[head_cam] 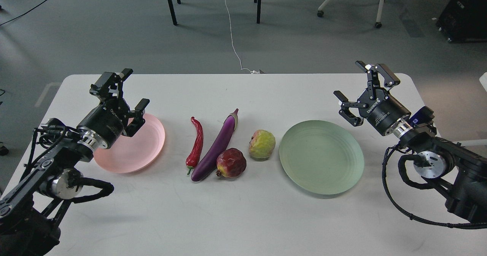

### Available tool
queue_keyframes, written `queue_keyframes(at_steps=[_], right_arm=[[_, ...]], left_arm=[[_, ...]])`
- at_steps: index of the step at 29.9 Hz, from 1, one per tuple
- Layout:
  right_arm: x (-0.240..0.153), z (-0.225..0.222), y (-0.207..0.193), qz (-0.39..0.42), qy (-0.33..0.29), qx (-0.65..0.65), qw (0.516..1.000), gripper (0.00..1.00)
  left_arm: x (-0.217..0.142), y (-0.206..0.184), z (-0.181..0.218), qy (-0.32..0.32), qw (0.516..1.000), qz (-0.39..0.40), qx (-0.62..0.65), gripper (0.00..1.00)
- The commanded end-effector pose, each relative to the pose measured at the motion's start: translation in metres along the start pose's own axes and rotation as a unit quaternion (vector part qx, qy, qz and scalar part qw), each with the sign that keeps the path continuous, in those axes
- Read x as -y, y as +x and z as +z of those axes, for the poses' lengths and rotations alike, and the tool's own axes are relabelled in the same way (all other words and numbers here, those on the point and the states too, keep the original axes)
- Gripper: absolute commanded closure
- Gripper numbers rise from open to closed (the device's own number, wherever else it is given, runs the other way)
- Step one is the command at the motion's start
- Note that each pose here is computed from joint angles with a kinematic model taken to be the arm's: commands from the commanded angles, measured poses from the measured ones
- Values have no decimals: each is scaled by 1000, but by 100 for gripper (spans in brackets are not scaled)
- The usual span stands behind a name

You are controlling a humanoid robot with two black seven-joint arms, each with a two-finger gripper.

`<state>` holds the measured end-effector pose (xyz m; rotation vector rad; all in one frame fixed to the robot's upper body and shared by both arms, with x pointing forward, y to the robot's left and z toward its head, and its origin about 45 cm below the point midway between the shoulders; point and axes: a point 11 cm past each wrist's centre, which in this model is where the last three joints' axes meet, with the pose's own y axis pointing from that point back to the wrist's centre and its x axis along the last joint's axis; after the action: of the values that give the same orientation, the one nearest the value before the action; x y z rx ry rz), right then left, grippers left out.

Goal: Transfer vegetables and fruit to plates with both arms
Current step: 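Move the right gripper toward the green-yellow fruit beside the green plate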

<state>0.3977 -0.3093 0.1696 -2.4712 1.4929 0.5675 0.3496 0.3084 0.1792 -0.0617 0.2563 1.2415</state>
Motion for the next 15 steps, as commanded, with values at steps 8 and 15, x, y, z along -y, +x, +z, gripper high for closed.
queue_keyframes(at_steps=[8,15], right_arm=[[38,-47,-45,-135,-47,-218,966,1],[80,-60,-114,-306,-172,-506,788,1]], left_arm=[[-6,-2,-11,9,1000,-3,8,2],[-7,-10,-4,-7,1000,-18,8,2]])
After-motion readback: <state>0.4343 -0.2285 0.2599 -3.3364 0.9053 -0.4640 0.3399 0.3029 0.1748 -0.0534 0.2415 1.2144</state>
